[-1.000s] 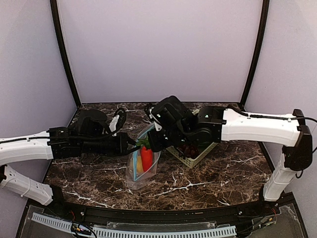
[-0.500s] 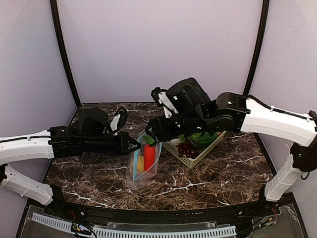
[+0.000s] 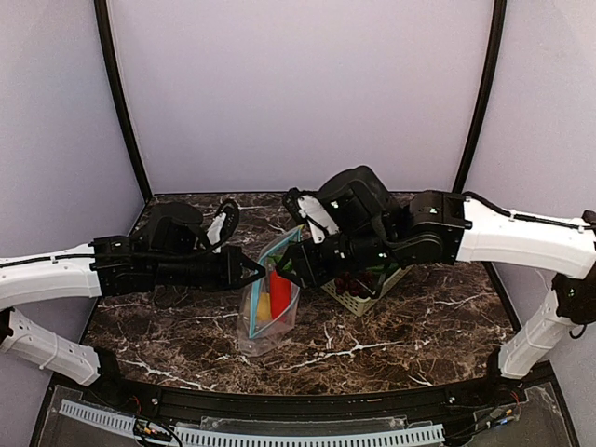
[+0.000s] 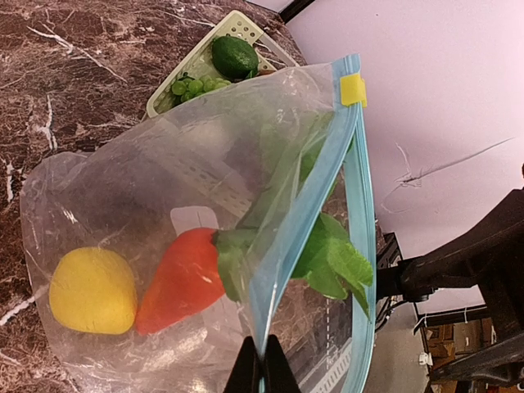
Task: Place the food in the zip-top bag and seal the zipper
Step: Place the fake vegetable in the zipper food storage bag.
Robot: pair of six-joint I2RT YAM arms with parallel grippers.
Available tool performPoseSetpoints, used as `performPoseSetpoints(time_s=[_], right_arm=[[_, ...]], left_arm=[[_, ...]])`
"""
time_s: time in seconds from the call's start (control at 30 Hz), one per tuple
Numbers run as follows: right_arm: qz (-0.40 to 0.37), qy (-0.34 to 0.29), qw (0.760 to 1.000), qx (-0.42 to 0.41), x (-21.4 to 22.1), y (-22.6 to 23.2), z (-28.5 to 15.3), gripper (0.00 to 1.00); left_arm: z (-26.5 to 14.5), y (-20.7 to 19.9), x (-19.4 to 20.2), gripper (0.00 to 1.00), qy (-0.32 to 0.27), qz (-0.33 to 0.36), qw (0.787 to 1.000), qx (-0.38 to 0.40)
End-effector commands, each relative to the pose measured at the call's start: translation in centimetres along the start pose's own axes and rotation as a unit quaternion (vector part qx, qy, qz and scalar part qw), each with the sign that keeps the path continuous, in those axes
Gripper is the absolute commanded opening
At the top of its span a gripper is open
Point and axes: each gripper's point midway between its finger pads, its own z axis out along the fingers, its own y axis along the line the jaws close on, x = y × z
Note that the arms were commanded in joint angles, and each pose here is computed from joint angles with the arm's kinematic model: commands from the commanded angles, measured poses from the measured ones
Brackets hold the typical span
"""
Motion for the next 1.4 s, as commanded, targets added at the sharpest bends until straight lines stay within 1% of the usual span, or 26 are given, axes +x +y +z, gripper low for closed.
performPoseSetpoints(time_s=[0.0,0.13,0.23,0.3,0.4,0.57,0.67,0.8,0.83,0.9,1.07,1.13,1.2,1.3,1.37], right_arm=[[-0.008,0.005,1.0,-0.013,0.2,1.1,1.7,0.44],[-0.002,0.025,0.999,0.03,1.0,-0.1,4.1,0.4],[-0.001,0.036,0.996,0.079,1.1,-1.7,5.8,0.39],[0.002,0.037,0.995,0.098,0.6,-2.6,6.4,0.39],[0.013,0.034,0.994,0.107,-0.1,-3.7,6.9,0.4],[0.025,0.028,0.994,0.104,-1.3,-4.8,7.0,0.42],[0.005,0.017,0.998,0.068,-2.0,-3.5,6.3,0.48],[-0.011,-0.014,1.0,0.017,-3.2,-1.9,3.6,0.59],[-0.015,-0.018,1.0,0.007,-3.3,-1.6,2.9,0.61],[-0.019,-0.031,0.999,-0.006,-3.7,-1.2,0.8,0.64],[-0.025,-0.056,0.998,-0.024,-3.6,-1.2,-3.2,0.74],[-0.025,-0.069,0.997,-0.022,-3.7,-1.5,-4.5,0.79],[-0.021,-0.082,0.996,0.002,-3.9,-2.8,-5.3,0.85],[0.016,-0.075,0.995,0.057,-3.3,-6.4,-5.2,0.88],[0.045,-0.063,0.993,0.089,-2.7,-9.0,-4.9,0.88]], left_arm=[[-1.0,-1.3,-1.5,0.01,-0.021,0.011,1.0,0.017],[-0.8,-1.7,-1.3,0.01,-0.015,0.015,0.999,0.024],[-0.8,-2.4,-1.4,0.01,-0.013,0.024,0.999,0.04],[-0.9,-3.1,-1.5,0.01,-0.014,0.034,0.998,0.058],[-1.3,-4.5,-1.8,0.01,-0.017,0.05,0.995,0.088],[-1.8,-5.4,-2.2,0.01,-0.025,0.062,0.992,0.106],[-1.5,-4.9,-2.1,0.01,-0.022,0.059,0.993,0.095],[-1.3,-1.8,-2.1,0.01,-0.031,0.032,0.999,0.022],[-1.3,-0.7,-2.0,0.01,-0.032,0.02,0.999,0.0],[-1.7,0.8,-2.6,0.01,-0.052,0.001,0.998,-0.021],[-3.0,2.0,-3.3,0.01,-0.082,-0.021,0.996,-0.02],[-2.9,2.1,-3.0,0.01,-0.073,-0.021,0.997,-0.017],[-2.3,1.7,-2.3,0.01,-0.048,-0.02,0.999,-0.006],[-1.2,1.5,-1.6,0.01,-0.022,-0.013,1.0,-0.002],[-1.2,1.4,-1.8,0.01,-0.024,-0.012,1.0,-0.003]])
